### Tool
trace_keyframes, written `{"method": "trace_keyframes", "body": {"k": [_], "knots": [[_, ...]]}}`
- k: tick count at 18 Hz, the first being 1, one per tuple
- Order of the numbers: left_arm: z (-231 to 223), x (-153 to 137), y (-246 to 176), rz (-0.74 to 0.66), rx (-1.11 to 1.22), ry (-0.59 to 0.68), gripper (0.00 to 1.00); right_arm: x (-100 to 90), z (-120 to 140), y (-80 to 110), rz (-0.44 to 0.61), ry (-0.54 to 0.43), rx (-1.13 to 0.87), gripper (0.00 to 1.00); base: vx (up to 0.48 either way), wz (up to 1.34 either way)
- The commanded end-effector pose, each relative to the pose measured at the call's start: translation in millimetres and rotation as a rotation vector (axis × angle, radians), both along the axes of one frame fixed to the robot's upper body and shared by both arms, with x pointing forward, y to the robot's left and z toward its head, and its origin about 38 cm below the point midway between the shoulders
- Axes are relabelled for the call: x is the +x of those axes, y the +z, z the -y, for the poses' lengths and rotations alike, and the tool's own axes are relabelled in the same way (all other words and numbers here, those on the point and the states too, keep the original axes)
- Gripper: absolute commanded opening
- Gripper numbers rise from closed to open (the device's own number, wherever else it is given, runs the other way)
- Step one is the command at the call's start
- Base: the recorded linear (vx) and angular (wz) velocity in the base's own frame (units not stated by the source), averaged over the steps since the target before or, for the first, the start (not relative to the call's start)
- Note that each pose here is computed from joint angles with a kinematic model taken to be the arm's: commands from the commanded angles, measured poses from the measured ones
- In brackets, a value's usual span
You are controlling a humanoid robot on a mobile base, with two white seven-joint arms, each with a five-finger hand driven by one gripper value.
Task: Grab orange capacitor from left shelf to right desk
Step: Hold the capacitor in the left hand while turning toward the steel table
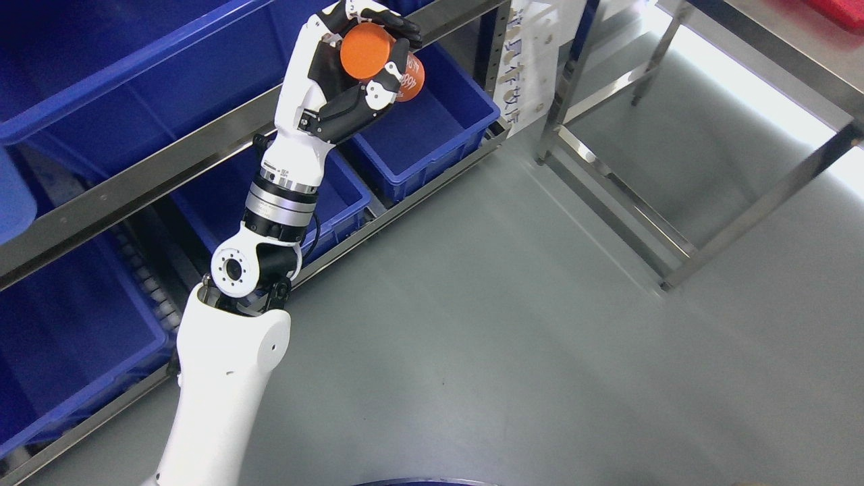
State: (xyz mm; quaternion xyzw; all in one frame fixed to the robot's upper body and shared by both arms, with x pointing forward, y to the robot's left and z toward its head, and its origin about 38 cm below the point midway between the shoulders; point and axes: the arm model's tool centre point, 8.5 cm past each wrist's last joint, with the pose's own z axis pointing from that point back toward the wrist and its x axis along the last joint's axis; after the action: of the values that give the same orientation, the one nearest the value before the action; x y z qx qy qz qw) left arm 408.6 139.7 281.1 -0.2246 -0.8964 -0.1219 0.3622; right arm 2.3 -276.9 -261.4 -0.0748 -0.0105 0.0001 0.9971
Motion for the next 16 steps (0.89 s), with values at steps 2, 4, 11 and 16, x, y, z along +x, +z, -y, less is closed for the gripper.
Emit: {"method": "trace_keyframes", "body": {"k": [2, 4, 11, 16], "knots": [[10.5, 1.6, 3.7, 0.000, 0.026, -0.039, 0.01, 4.0, 11.4, 1.0, 0.016, -0.012, -0.018, 1.00, 0.075, -0.44], [10.6, 1.9, 4.9, 0.003, 0.026, -0.040, 0.01, 4.0, 11.4, 1.0, 0.016, -0.012, -0.018, 1.00, 0.076, -0.33], [17.0, 2.0, 7.3, 0.002, 0.035, -0.058, 0.01, 5.0, 11.4, 1.0, 0.018, -0.012, -0.018, 1.00, 0.088, -0.29], [29.0, -2.1, 5.3, 0.004, 0.045, -0.092, 0.01, 4.0, 11.4, 1.0, 0.016, -0.012, -0.018, 1.00, 0.127, -0.20]]}}
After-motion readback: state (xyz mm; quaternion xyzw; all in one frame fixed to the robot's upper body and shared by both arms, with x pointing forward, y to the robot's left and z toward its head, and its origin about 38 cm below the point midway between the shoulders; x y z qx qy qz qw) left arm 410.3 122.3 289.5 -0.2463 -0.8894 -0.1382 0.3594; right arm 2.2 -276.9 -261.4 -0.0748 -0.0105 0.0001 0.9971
